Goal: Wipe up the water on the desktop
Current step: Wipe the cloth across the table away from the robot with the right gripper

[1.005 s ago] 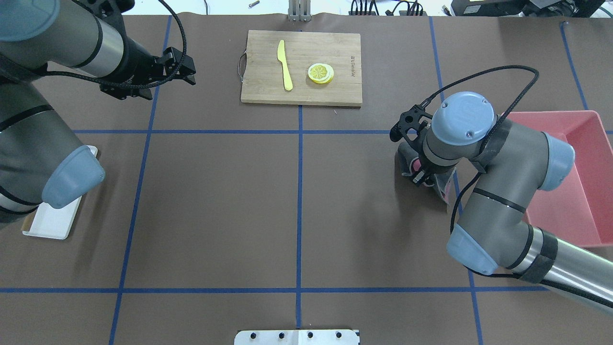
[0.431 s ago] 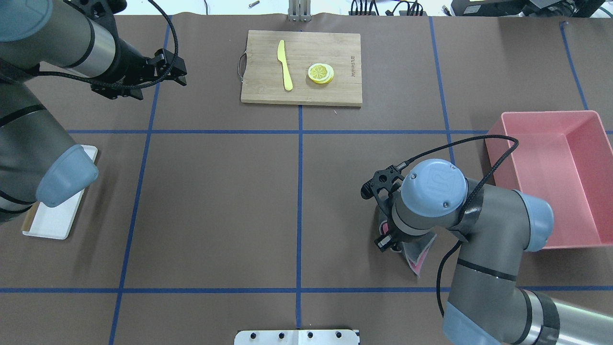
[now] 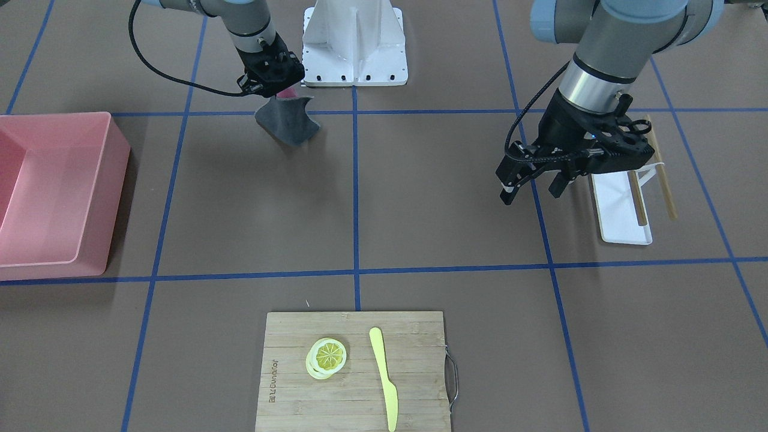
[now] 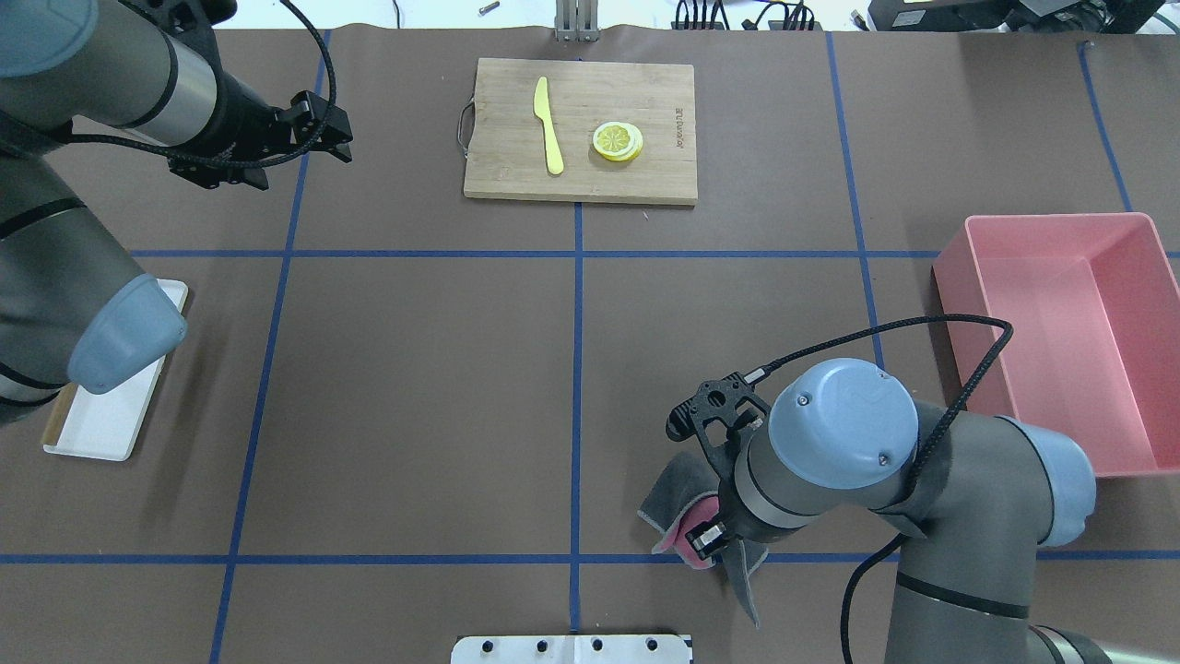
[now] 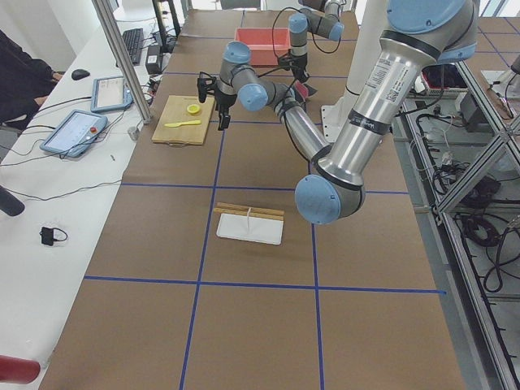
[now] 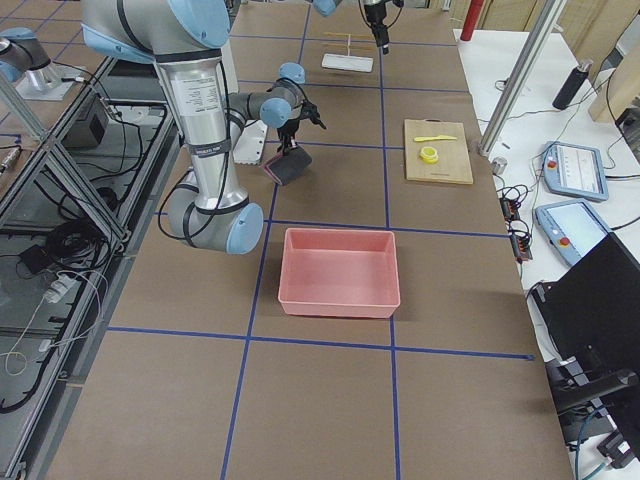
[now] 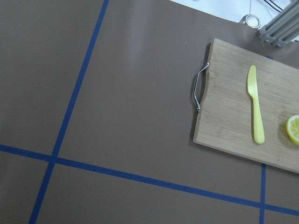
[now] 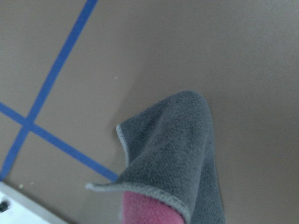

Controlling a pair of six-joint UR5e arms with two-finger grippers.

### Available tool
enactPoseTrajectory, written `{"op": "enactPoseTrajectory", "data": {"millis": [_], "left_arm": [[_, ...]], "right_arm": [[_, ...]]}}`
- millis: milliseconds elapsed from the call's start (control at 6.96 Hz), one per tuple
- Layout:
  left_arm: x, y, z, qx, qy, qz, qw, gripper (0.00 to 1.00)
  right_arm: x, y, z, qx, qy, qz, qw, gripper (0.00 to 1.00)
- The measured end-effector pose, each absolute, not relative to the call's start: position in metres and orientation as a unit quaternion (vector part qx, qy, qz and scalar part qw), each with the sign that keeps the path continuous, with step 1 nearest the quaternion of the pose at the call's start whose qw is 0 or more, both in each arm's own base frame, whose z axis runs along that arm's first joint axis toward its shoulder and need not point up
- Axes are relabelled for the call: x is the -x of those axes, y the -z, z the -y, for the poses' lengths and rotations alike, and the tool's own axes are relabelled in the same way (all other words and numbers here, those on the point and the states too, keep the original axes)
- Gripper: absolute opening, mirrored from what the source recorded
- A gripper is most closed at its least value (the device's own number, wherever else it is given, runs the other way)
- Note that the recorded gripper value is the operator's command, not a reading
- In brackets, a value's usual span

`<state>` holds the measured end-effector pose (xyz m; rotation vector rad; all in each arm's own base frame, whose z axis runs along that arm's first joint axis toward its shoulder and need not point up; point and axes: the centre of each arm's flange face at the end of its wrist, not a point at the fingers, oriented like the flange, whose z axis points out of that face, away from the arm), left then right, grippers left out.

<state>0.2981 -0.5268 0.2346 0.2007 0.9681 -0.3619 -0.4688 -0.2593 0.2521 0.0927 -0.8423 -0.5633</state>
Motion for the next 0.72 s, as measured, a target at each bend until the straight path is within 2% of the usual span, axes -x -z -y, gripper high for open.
{"op": "enactPoseTrajectory", "data": {"millis": [287,718], "left_arm": [[-0.301,-0.236,0.528,-0.094,0.173,-0.46,0.866,0.98],[-0.307,-0.236,0.529,-0.092,0.172,-0.46,0.867,0.98]], "right_arm": [[0.474,-0.274,0.283,-0.04,0.261,0.385,0.884,0.0],[0.47,-0.336,0.377,-0.056,0.258,0.336,0.904,0.0]]}}
